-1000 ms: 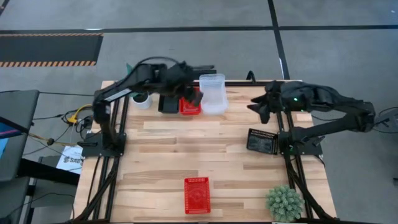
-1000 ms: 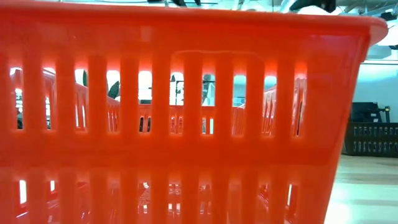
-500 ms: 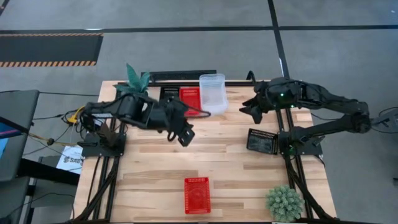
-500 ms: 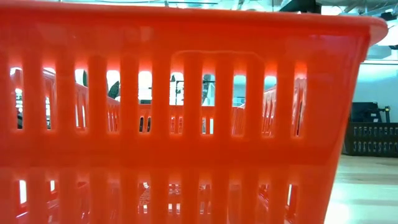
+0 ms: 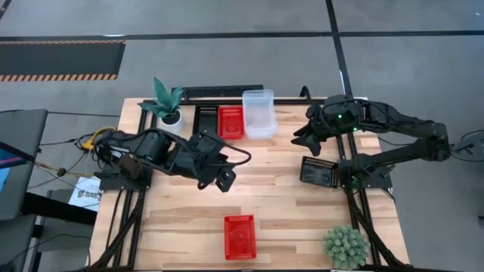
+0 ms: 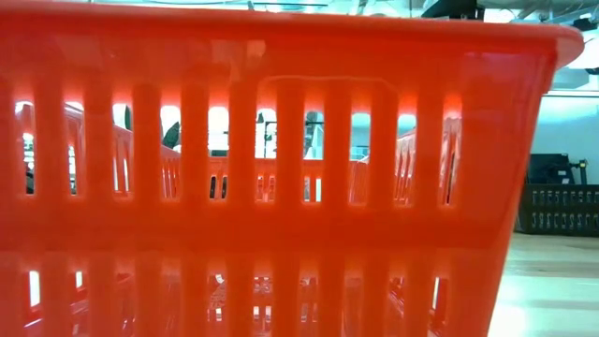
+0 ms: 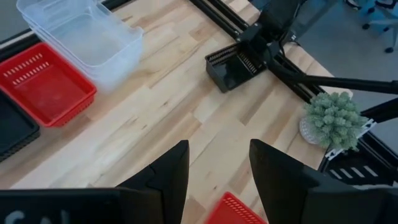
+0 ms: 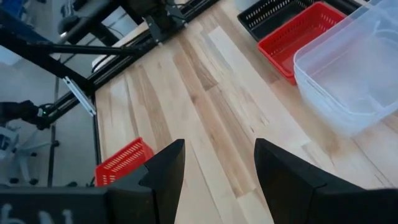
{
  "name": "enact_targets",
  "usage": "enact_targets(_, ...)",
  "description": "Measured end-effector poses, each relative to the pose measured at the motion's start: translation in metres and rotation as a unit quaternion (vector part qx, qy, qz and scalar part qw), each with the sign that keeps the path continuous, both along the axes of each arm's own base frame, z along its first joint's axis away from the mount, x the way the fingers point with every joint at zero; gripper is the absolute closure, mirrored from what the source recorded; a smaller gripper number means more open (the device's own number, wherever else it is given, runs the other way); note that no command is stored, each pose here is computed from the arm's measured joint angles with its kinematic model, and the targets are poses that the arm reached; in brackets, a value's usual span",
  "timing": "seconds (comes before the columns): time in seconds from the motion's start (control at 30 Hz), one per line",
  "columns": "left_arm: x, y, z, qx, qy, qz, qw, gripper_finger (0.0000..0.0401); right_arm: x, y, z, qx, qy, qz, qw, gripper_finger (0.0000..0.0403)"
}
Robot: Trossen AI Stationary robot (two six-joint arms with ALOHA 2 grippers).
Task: Stack baskets by color
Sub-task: Stack the red bin on the top red bins
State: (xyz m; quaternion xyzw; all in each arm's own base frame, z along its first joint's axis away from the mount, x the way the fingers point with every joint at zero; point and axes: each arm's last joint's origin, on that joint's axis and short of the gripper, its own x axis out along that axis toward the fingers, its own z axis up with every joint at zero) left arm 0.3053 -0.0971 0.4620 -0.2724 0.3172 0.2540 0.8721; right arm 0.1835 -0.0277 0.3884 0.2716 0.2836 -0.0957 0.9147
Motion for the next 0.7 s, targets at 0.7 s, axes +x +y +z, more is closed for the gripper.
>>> enact_targets(0.7,0.018,-0.026,-0.027,-0.028,0.043,-0.02,0.998,0.0246,-0.006,0.004,-0.007,0.002,0.048,0.022,0.999,0.0188)
